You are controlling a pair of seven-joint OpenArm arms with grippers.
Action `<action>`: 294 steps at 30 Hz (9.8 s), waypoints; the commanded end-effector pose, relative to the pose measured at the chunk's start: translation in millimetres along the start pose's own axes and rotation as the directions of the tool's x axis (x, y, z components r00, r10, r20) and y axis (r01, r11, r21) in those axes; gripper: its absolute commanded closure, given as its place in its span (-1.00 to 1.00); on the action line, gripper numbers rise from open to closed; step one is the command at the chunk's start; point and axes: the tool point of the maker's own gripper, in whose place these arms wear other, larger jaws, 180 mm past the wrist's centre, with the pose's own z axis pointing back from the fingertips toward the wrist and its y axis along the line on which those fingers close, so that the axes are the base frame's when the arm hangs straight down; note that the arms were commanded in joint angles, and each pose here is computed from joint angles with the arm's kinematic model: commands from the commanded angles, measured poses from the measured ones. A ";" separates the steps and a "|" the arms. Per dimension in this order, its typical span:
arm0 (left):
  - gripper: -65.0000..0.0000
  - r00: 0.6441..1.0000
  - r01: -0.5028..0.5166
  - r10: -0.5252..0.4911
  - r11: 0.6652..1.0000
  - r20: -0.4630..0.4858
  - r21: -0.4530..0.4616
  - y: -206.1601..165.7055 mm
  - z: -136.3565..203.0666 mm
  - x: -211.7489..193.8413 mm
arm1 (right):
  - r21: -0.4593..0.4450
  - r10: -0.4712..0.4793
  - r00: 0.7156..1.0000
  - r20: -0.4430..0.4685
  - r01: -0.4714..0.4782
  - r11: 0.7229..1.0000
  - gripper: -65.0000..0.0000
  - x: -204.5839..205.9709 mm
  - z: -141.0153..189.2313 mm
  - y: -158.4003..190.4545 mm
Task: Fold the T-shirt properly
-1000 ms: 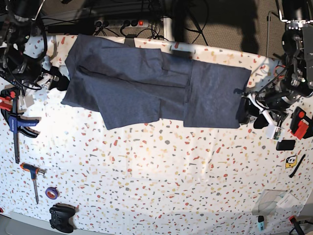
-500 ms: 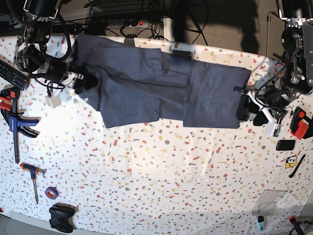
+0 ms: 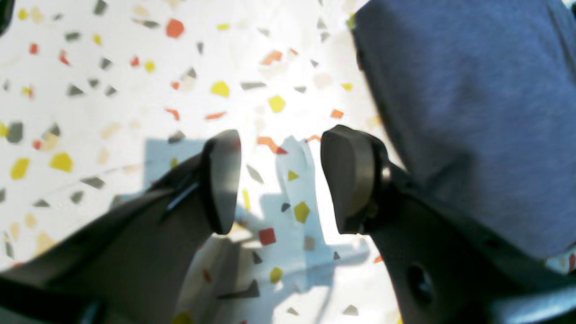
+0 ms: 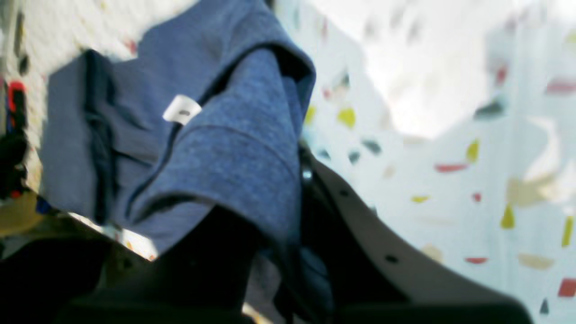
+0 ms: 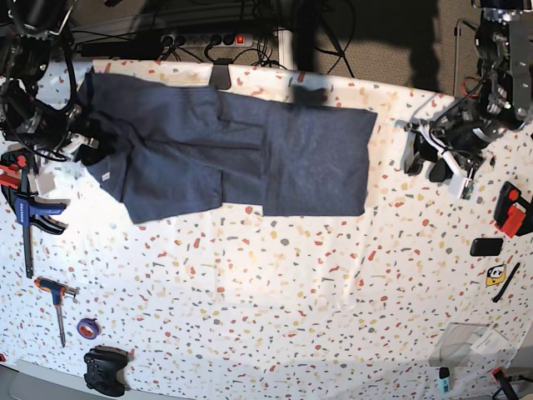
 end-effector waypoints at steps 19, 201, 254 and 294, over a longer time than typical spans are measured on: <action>0.04 0.996 -0.089 0.088 0.979 -0.014 -0.185 -61.9 -17.7 -27.5 | 0.479 0.056 0.957 0.285 -0.193 0.856 1.00 59.1 -64.1 236.0; 0.46 0.312 0.931 -0.782 0.365 0.540 -0.010 -138.7 85.0 7.1 | 0.121 0.287 0.928 0.239 -0.322 0.939 0.15 81.1 -66.1 143.5; 0.69 0.278 0.938 -0.848 0.342 0.451 0.064 -139.4 58.7 13.8 | 0.105 0.306 0.931 0.198 -0.330 0.938 0.15 75.0 -64.5 135.1; 0.80 0.806 0.497 -0.562 0.474 -0.185 0.727 81.8 114.8 42.6 | 0.164 0.268 0.931 0.249 -0.313 0.935 0.15 81.9 -62.6 149.3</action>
